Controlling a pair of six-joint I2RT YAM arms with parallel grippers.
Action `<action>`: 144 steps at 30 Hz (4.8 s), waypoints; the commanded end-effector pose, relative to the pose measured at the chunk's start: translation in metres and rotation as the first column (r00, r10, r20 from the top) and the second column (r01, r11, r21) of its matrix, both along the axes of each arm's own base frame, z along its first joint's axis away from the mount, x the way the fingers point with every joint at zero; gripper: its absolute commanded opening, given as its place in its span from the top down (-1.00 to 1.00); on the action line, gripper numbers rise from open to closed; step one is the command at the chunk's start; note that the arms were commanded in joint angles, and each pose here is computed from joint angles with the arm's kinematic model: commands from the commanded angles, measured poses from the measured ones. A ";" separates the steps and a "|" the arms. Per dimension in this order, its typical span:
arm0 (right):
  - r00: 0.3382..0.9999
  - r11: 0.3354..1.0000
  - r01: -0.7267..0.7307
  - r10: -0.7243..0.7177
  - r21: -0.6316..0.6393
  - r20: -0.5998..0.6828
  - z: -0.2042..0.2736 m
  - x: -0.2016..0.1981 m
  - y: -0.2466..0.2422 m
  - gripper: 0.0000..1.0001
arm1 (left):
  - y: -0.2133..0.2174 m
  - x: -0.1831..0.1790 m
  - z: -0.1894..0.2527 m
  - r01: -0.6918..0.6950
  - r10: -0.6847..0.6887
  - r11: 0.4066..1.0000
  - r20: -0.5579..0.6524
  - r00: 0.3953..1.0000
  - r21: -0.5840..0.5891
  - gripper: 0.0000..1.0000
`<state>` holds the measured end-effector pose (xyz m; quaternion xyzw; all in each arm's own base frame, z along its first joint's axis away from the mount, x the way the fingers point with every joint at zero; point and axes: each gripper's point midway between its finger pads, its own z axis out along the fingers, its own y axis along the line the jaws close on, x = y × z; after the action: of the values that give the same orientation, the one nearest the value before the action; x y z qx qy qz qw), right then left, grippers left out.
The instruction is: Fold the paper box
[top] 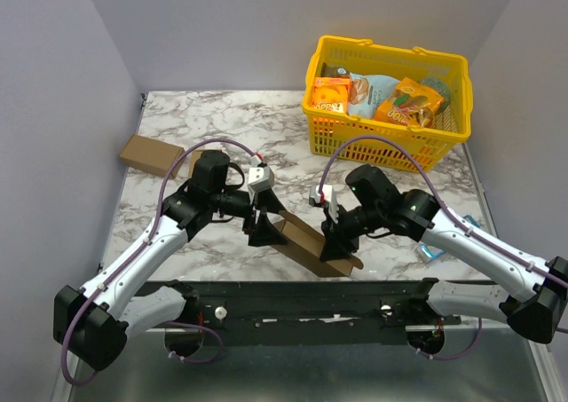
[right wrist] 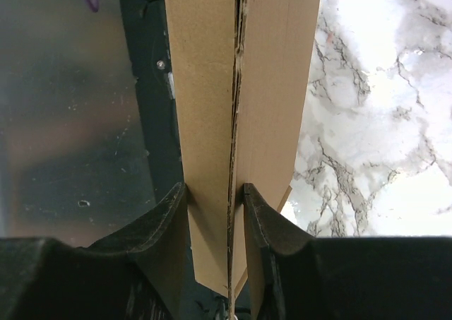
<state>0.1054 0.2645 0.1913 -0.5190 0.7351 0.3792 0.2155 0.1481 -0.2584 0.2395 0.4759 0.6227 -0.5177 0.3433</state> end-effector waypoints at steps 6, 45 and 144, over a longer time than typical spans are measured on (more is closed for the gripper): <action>0.997 0.996 -0.068 0.069 0.051 -0.019 0.015 -0.006 0.006 0.25 | -0.011 -0.026 -0.004 0.139 -0.140 0.990 -0.060 0.988 -0.020 -0.55; 0.860 0.947 0.322 -0.293 0.001 0.417 -0.003 0.076 0.008 -0.75 | -0.031 0.010 -0.038 -0.104 0.123 0.989 -0.206 0.971 0.101 0.61; 0.573 0.710 0.683 -0.667 -0.173 -0.476 -0.054 0.091 -0.037 -0.11 | -0.007 -0.007 -0.038 -0.292 0.215 0.945 0.391 0.895 0.147 0.69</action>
<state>0.2071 0.2220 0.1372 -0.0800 0.9064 0.3727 0.1819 0.1370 -0.2682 0.2052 0.5097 0.6485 -0.3240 0.4634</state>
